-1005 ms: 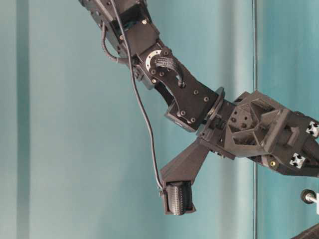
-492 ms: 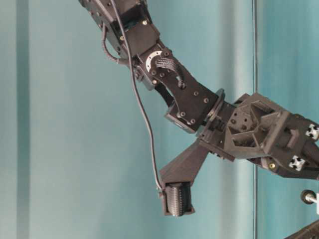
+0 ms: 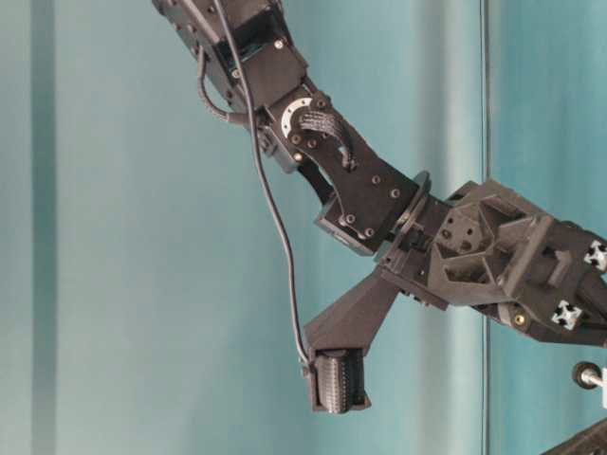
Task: Insert the USB cable into the female connector supported by the left arm.
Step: 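Push the plug with the right gripper into the female connector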
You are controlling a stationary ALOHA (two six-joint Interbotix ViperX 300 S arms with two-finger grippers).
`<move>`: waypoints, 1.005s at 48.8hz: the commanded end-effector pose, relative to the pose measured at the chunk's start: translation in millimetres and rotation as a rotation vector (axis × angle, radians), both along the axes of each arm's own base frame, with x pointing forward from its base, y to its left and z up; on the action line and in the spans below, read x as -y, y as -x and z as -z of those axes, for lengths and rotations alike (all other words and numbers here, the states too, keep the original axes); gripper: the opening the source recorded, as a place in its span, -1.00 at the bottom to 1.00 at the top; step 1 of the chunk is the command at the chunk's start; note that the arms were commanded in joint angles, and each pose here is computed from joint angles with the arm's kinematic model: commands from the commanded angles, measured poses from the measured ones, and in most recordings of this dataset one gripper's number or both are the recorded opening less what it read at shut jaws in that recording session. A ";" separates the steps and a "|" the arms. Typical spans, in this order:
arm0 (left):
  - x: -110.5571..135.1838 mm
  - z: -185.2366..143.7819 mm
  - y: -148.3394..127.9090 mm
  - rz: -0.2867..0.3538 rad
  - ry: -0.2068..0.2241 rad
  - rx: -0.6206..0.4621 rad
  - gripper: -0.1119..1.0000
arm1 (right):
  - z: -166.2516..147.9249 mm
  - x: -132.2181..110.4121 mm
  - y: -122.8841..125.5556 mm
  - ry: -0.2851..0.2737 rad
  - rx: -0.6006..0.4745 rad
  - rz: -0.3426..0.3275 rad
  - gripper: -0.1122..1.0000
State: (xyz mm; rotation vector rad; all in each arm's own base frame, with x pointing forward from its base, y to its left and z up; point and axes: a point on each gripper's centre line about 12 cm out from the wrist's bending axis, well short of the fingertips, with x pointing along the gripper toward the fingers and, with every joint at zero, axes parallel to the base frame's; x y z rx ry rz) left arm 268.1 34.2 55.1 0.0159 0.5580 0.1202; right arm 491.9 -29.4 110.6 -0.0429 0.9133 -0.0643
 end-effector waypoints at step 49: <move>8.3 -2.7 -5.0 0.025 0.011 0.008 0.50 | -26.7 0.5 -21.6 0.009 0.078 -0.005 -0.41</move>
